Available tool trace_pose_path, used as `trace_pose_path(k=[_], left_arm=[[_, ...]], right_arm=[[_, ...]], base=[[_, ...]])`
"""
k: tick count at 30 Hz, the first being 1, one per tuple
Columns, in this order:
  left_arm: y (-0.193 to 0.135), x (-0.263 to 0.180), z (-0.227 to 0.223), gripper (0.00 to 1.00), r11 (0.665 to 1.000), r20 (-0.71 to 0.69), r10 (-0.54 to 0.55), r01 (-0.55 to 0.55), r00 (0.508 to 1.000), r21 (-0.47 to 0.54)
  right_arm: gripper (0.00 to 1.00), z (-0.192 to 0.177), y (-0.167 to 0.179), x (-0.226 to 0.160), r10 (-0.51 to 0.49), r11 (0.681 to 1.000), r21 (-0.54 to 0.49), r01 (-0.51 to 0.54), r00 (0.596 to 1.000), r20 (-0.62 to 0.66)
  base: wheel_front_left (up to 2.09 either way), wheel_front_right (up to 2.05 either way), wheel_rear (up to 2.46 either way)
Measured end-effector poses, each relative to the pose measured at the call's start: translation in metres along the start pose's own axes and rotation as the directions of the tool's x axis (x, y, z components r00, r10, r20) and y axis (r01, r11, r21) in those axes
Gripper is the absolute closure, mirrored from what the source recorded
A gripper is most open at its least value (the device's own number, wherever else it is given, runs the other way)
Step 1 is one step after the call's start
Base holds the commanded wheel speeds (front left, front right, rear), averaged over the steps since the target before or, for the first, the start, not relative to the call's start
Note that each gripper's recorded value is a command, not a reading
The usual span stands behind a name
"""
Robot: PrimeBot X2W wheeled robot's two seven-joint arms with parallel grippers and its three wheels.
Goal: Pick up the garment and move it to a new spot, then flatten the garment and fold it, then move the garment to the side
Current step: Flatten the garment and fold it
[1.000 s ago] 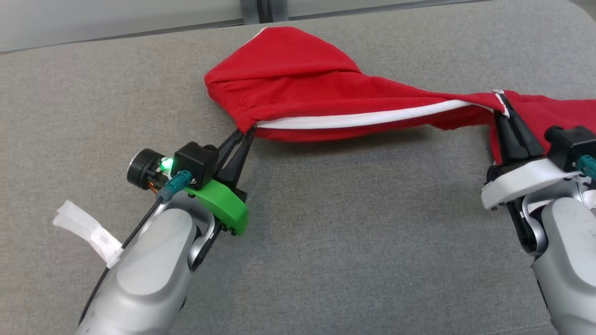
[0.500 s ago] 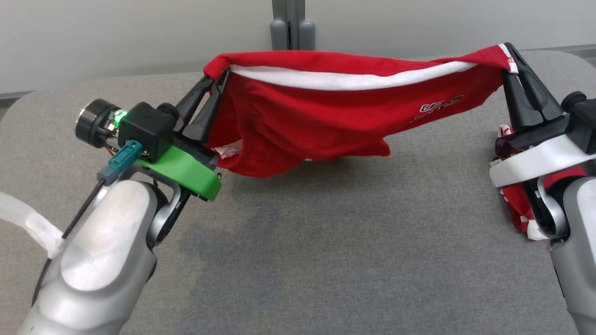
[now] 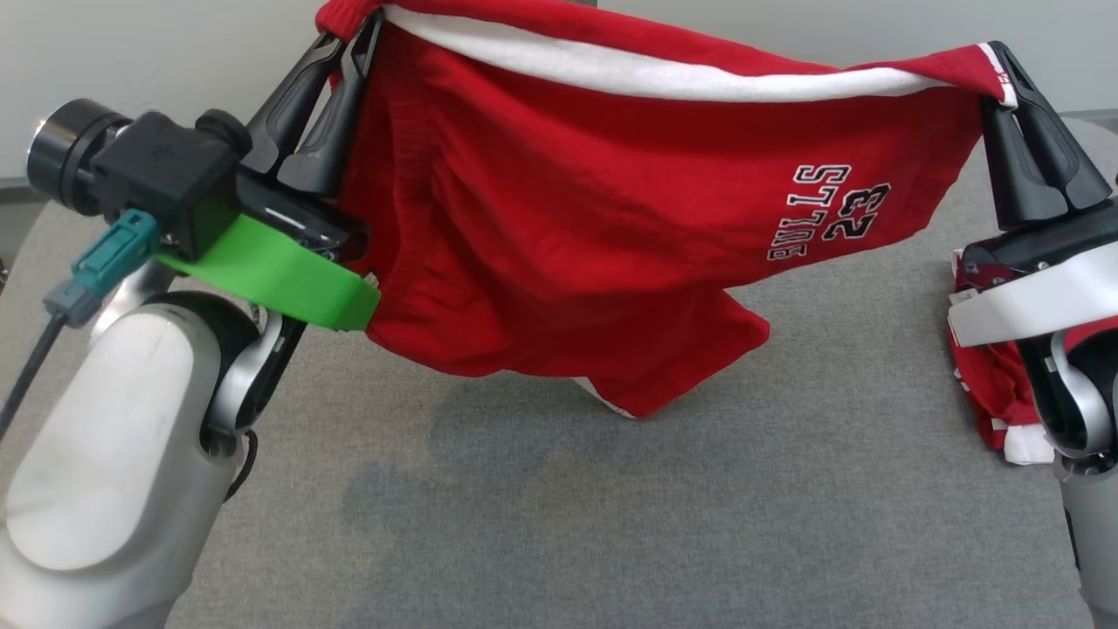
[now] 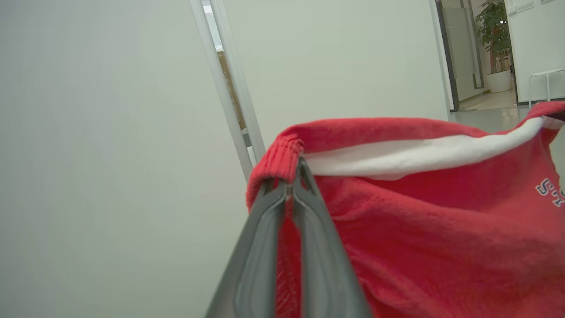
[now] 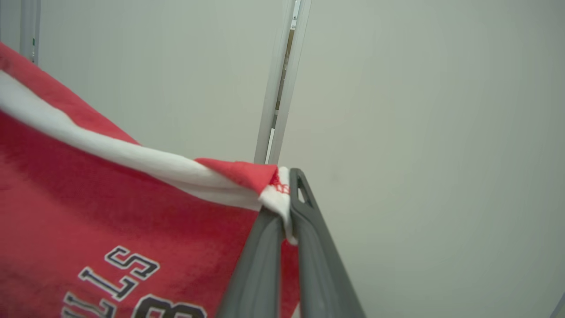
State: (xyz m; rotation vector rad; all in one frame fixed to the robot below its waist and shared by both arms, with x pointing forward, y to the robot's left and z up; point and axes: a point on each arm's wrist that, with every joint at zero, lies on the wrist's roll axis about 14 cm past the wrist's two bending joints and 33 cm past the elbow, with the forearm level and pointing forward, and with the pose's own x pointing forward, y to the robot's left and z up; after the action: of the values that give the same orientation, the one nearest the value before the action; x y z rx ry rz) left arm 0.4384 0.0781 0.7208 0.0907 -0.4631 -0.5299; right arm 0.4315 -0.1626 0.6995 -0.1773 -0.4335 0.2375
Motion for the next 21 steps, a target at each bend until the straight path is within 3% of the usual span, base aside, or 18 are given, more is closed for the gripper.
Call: trace_pose_path(k=[5,9,13,16,21], left_arm=[[0.011,0.017,-0.014,1.0,0.999,-0.054,-0.01,0.008,0.998,-0.031],[0.04,0.045,-0.025,1.0,1.0,-0.077,0.009,-0.01,0.997,-0.012],[0.083,0.074,-0.054,1.0,0.997,-0.133,0.061,-0.055,0.989,0.048],[0.116,0.103,-0.063,1.0,0.991,-0.091,0.124,-0.118,0.988,0.065],[0.148,0.143,-0.099,1.0,0.978,-0.04,0.21,-0.21,0.977,0.008]], right_arm=[[1.0,-0.004,-0.001,0.022,0.012,0.999,0.045,-0.012,1.0,-0.003],[1.0,-0.005,-0.006,0.062,0.036,0.996,0.079,-0.037,0.999,0.015],[1.0,-0.024,-0.016,0.114,0.058,0.998,-0.033,-0.058,0.998,-0.009],[1.0,-0.037,-0.025,0.153,0.047,0.998,-0.037,-0.047,0.999,-0.006],[1.0,-0.061,-0.049,0.205,-0.019,0.998,-0.058,0.02,0.999,0.026]], base=[[0.0,0.0,0.0],[0.0,0.0,0.0],[0.0,0.0,0.0],[0.0,0.0,0.0],[0.0,0.0,0.0]])
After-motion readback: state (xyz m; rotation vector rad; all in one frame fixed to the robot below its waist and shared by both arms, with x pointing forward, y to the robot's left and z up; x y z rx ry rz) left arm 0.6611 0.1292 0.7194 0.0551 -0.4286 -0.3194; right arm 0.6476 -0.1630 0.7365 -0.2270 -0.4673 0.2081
